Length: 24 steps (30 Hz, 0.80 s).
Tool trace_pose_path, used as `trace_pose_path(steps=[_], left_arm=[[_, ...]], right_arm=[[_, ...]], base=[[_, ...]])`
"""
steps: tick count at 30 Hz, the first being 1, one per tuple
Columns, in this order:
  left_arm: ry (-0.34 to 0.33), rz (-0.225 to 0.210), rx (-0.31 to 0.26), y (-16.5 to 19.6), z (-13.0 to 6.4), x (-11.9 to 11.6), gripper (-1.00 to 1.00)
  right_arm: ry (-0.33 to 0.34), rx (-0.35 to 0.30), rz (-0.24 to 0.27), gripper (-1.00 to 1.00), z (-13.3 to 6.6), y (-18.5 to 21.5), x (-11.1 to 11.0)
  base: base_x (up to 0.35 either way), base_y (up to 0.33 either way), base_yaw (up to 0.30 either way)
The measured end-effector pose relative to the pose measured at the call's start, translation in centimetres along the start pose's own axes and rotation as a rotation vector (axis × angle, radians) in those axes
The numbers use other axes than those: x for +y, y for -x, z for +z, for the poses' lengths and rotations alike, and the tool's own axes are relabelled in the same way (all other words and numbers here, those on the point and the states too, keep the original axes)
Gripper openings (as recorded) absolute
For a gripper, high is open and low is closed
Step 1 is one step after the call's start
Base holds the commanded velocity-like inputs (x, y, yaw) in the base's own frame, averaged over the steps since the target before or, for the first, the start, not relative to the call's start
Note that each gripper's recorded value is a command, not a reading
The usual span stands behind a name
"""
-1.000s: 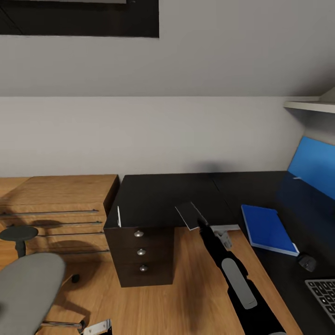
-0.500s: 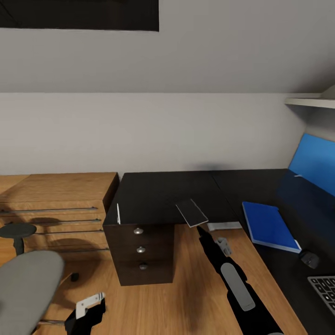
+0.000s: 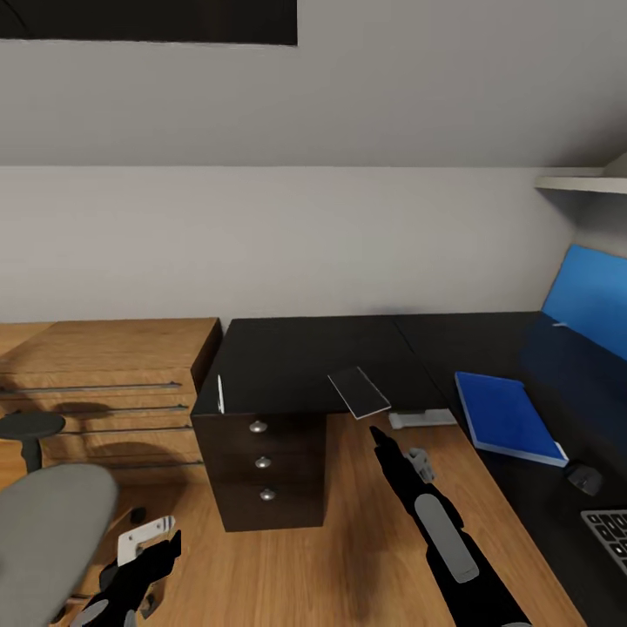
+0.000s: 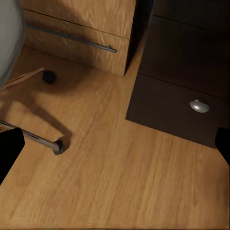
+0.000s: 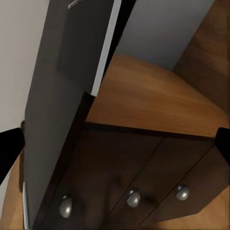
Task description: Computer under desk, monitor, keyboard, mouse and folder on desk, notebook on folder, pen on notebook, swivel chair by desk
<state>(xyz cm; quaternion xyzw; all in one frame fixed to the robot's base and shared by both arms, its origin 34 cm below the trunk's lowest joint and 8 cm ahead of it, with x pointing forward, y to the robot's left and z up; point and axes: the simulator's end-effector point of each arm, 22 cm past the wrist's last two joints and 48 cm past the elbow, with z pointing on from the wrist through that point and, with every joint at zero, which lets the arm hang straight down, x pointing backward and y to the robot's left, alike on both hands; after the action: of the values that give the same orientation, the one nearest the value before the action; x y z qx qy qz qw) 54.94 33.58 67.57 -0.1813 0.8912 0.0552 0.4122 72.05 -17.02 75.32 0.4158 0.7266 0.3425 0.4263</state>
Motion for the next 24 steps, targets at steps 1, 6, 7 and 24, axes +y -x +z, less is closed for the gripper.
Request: trace_pose_path(steps=[1, 6, 7, 24], left_arm=[[-0.009, -0.005, 0.007, 0.1, -0.1, -0.3, 1.0], [-0.056, -0.051, 0.033, -0.1, -0.2, -1.6, 1.0], [-0.06, -0.055, 0.036, -0.3, -0.2, -1.7, 1.0], [-0.341, 0.088, 0.021, -2.0, -3.2, -14.9, 1.0]], right_arm=[[-0.002, -0.002, -0.003, 1.0, 0.1, 0.0, -0.3], [-0.007, -0.018, -0.006, 1.0, 0.3, 0.4, -1.4], [-0.008, -0.022, -0.005, 1.0, 0.4, 0.4, -1.6], [0.075, 0.119, 0.003, 1.0, 0.6, 0.7, -4.9]], base=[[0.0, 0.0, 0.0], [0.0, 0.0, 0.0], [0.0, 0.0, 0.0], [0.0, 0.0, 0.0]])
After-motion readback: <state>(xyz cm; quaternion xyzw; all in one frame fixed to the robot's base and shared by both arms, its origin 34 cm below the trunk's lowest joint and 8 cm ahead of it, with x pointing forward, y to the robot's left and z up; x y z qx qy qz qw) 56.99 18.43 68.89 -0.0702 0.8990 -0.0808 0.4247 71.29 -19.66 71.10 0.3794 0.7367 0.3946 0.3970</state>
